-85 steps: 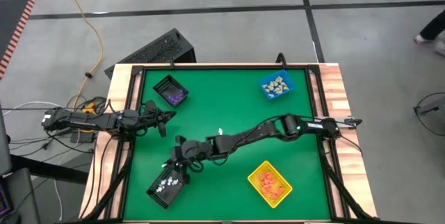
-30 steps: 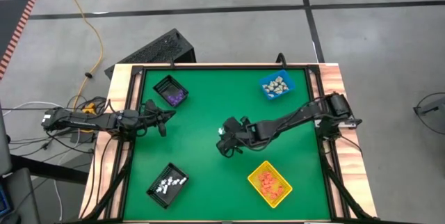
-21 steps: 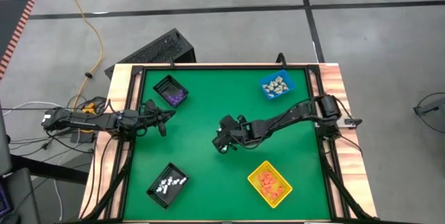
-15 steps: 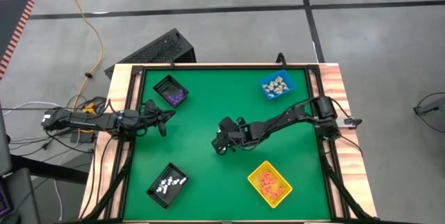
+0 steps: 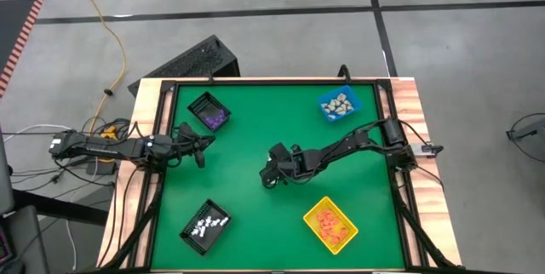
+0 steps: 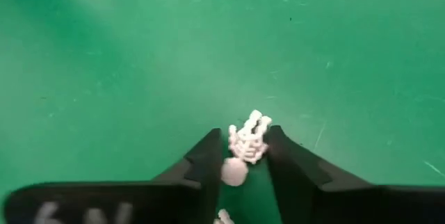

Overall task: Sort Halloween decoration
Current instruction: Put the white skeleton toy into the bottom black basket

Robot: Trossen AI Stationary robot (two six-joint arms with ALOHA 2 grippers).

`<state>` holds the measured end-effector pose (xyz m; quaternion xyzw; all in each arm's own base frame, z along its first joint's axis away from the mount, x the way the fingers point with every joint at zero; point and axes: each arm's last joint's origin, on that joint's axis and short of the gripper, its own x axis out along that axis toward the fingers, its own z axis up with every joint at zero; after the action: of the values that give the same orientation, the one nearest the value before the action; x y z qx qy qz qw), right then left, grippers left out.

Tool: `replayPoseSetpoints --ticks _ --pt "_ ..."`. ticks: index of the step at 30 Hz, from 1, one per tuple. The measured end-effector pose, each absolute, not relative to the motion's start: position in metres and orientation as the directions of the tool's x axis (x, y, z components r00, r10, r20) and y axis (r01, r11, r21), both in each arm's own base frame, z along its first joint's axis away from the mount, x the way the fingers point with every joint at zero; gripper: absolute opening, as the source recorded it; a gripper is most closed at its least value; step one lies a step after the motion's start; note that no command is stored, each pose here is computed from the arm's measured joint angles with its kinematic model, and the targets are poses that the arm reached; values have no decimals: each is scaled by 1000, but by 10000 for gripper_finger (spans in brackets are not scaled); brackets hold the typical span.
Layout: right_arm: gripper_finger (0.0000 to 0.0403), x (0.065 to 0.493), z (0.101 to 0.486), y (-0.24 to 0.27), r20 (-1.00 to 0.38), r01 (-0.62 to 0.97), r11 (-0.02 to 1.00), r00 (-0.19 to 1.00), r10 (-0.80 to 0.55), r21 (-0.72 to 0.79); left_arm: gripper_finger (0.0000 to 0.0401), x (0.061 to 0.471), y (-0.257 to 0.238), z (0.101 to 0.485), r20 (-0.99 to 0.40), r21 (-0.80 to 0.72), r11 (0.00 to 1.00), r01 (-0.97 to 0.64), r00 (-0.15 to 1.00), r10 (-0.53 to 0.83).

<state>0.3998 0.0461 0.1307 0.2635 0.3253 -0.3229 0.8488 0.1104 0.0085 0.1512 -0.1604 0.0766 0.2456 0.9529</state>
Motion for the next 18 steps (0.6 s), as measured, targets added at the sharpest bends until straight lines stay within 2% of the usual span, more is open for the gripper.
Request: replayPoseSetpoints --ticks 6,12,18 --pt "32 401 133 47 -728 719 645 585 -358 261 0 110 9 151 -225 -267 827 -494 867 445" --pt "31 415 150 51 -718 666 694 622 -314 273 0 110 9 151 -225 -267 827 -494 867 445" --pt "31 440 198 67 -621 524 796 742 -253 302 0 110 9 151 -225 -268 828 -494 867 444"
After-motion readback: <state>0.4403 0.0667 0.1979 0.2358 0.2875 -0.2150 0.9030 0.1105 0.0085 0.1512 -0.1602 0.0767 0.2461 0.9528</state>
